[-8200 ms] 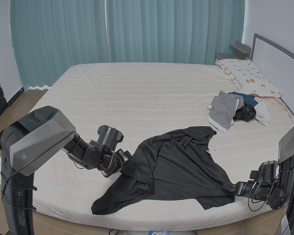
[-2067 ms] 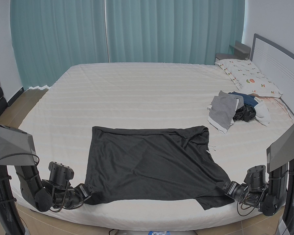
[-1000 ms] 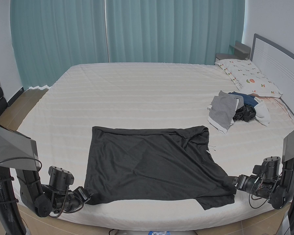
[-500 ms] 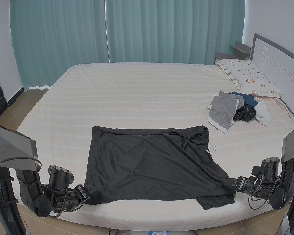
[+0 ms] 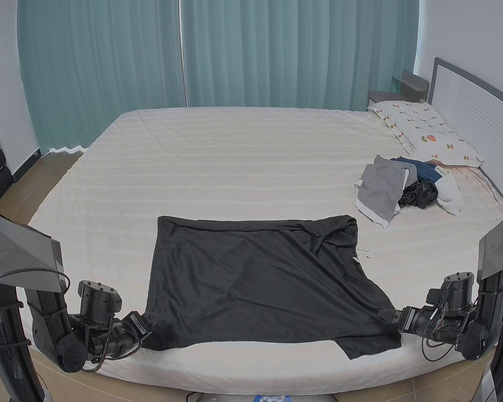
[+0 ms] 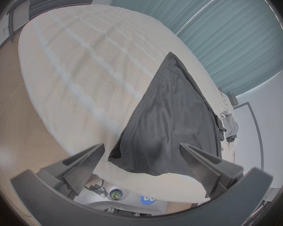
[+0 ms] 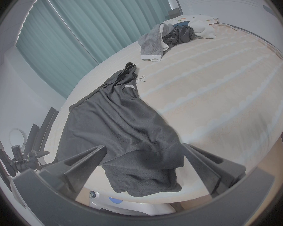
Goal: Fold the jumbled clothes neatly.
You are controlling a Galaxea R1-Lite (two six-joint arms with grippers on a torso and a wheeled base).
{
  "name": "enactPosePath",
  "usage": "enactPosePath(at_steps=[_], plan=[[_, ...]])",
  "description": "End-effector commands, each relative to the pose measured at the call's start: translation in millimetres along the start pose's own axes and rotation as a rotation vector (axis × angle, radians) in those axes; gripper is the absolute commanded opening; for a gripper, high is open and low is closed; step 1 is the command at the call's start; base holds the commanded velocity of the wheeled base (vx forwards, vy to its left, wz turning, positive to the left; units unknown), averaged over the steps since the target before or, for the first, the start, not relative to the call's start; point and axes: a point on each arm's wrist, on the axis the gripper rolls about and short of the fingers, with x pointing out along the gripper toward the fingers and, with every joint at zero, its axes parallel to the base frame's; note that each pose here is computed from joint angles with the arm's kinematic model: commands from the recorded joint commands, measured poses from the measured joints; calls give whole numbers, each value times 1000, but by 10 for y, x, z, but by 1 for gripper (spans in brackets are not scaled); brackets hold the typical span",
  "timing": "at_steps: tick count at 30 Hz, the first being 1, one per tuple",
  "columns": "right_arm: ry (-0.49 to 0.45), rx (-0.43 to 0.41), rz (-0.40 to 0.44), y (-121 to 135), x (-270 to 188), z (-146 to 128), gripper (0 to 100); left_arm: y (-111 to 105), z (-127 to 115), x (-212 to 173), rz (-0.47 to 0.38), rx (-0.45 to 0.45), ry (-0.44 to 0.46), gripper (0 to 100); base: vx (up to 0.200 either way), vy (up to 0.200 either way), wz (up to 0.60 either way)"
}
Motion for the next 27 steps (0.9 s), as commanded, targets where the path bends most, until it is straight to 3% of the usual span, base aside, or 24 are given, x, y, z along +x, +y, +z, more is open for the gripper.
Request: enactPosePath(at_steps=[1, 10, 24, 25, 27], plan=[[20, 0, -6, -9, -21, -40, 100, -1, -5, 20, 6, 2, -6, 100, 0, 0, 0], [26, -3, 7, 17, -15, -55, 100, 28, -55, 93, 50, 15, -12, 100, 0, 0, 0], [42, 16, -4, -14, 19, -85, 100, -23, -144, 203, 36, 57, 0, 100, 0, 0, 0], [41, 17, -5, -16, 18, -83, 100, -19, -146, 208, 40, 57, -3, 0, 0, 0, 0], [47, 17, -7, -19, 26, -94, 100, -11, -137, 236, 60, 55, -39, 0, 0, 0, 0]])
